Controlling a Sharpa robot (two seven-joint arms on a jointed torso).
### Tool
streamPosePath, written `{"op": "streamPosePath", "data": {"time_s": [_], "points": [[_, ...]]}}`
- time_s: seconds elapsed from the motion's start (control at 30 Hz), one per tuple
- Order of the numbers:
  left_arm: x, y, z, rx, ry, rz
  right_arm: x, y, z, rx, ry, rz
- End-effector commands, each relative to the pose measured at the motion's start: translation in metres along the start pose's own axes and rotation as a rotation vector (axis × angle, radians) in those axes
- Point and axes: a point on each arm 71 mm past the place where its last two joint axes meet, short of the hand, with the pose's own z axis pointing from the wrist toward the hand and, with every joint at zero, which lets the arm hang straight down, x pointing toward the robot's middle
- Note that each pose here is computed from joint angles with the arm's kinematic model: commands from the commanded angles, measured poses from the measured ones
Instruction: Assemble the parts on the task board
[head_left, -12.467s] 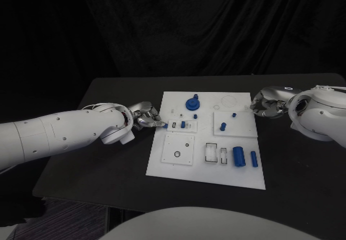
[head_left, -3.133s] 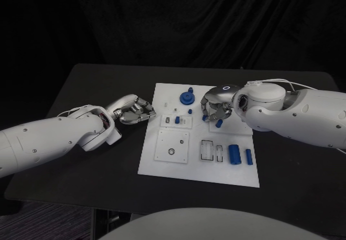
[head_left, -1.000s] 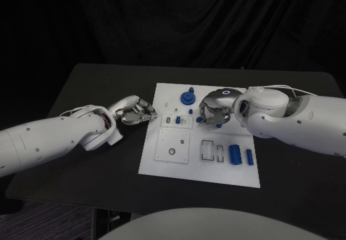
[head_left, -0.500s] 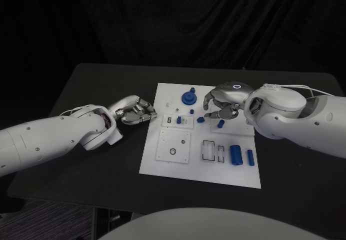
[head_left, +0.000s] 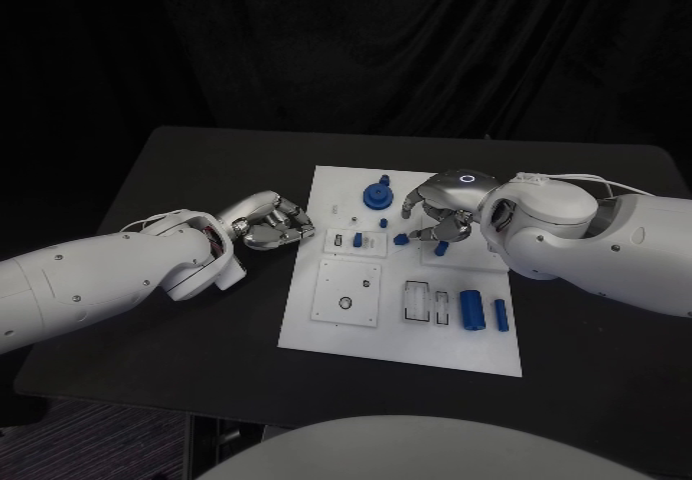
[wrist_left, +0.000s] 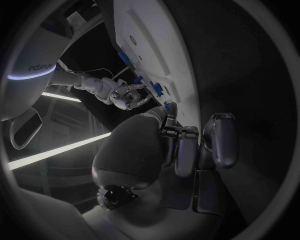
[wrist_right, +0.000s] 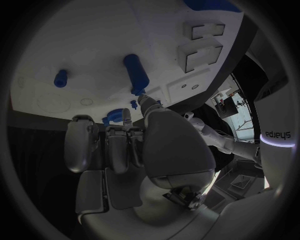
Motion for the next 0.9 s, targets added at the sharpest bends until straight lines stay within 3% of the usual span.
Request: {"op": "streamPosePath", "data": {"time_s": [0.03,0.9], "points": [[0.0027,-0.0004,0.0004,0.005,0.012,-0.014,0.004,-0.002,0.001,0.019,0.024,-0.008],[0.0051,0.0018,0.0010,-0.003,0.024,-0.018,0.015,0.005,0.013,-0.003,0.070,-0.013]]}}
